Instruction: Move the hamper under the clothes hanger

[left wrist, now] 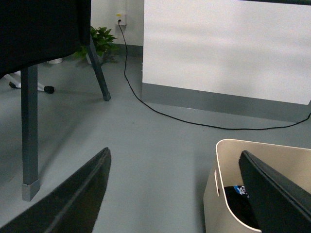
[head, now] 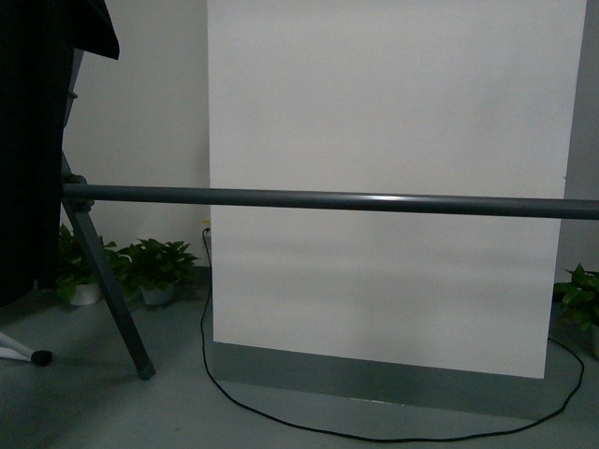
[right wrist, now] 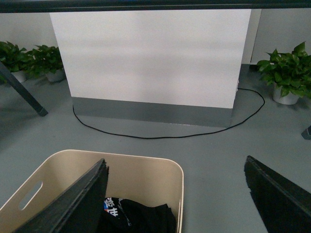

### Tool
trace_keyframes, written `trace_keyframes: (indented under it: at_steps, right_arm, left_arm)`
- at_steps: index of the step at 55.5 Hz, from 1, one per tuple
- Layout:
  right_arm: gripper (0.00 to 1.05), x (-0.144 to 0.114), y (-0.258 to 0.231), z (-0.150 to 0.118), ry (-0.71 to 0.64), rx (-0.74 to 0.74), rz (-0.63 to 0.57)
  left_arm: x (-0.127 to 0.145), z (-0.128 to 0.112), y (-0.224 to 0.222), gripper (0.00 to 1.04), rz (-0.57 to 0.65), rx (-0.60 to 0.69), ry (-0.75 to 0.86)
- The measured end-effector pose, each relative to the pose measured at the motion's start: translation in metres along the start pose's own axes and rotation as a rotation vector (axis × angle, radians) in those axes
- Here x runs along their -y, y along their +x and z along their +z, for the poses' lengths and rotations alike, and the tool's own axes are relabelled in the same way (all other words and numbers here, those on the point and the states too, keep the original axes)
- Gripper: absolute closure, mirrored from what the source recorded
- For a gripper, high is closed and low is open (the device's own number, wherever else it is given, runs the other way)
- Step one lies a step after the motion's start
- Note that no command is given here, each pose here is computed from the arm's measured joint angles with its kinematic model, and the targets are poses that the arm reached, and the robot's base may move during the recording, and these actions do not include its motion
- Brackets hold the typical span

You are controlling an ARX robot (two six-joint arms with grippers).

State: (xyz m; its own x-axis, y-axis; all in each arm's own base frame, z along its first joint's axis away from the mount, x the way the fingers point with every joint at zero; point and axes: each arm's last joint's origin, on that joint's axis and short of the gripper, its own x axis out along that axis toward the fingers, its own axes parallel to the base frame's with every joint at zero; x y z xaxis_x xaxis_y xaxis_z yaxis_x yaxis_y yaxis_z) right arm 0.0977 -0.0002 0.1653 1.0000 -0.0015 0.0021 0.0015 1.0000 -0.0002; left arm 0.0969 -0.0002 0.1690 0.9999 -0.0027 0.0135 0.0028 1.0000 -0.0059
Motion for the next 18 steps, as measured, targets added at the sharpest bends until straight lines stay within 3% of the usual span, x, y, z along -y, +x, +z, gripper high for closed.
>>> trace_keyframes:
  at_steps: [3,5,18]
  right_arm:
    - [0.08,0.0,0.0,0.0,0.0,0.0,0.0]
    - [0.06,0.0,0.0,0.0,0.001,0.0,0.0]
    - [0.08,0.0,0.0,0.0,0.0,0.0,0.0]
  left_arm:
    - [0.0,0.0,0.0,0.1,0.0,0.0,0.0]
    - [0.0,0.0,0.0,0.05,0.0,0.0,0.001]
    - [0.0,0.0,0.0,0.07,0.0,0.0,0.001]
